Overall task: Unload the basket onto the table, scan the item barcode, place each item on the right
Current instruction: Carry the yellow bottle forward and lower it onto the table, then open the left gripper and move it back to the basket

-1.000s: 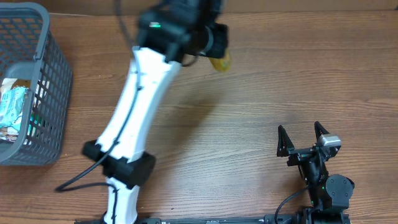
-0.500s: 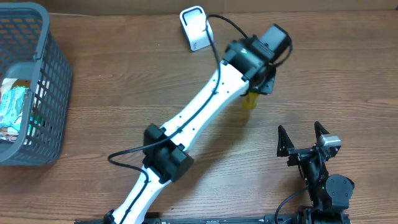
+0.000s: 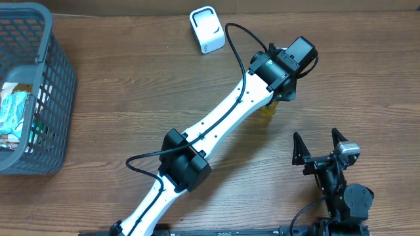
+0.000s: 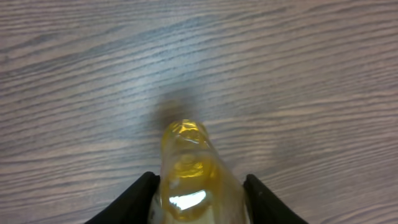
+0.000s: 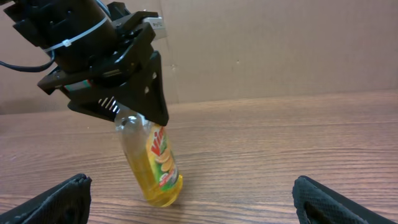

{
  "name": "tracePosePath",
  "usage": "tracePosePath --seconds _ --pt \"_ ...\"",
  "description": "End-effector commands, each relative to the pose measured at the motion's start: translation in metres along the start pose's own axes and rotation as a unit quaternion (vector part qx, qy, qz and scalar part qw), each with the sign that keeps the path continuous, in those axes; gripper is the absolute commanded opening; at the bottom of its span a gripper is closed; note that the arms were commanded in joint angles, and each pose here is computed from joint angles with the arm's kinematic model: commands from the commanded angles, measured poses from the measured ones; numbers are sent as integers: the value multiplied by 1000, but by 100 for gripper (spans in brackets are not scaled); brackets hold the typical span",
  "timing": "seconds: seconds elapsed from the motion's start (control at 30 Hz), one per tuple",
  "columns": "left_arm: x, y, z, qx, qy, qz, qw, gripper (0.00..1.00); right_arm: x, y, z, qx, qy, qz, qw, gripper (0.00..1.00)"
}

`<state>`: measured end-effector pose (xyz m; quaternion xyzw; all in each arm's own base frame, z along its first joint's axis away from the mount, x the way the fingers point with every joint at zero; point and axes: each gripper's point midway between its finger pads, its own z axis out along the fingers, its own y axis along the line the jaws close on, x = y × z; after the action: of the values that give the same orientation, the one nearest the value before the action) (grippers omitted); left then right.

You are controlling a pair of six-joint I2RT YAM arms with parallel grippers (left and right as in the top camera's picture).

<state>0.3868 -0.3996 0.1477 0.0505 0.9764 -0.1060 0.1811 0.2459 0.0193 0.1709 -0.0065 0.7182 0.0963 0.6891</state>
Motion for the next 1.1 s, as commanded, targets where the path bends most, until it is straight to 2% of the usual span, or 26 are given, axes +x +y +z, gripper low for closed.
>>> tracePosePath --seconds 0.0,0.23,0.3,0.53,0.67,0.77,0.87,0.97,1.07 --pt "-1 1 17 -10 -4 -14 1000 44 4 0 1 -2 3 0 1000 100" --pt "5 3 30 -18 6 -14 1000 45 4 0 1 -2 3 0 1000 100" --pt "5 3 30 -17 8 -14 1000 49 4 0 1 -2 3 0 1000 100" --pt "9 2 30 -13 17 -12 1000 91 4 0 1 -2 3 0 1000 100" --pt "8 -2 28 -1 18 25 1000 97 4 0 1 -2 3 0 1000 100" --pt "-11 -7 15 20 -12 52 998 100 4 0 1 -2 3 0 1000 100" --pt "-44 -9 -20 47 -64 71 994 100 4 0 1 -2 3 0 1000 100" --pt "-86 -2 -74 71 -136 63 986 100 4 0 1 -2 3 0 1000 100" --pt "-125 25 -135 78 -208 35 974 100 4 0 1 -2 3 0 1000 100"
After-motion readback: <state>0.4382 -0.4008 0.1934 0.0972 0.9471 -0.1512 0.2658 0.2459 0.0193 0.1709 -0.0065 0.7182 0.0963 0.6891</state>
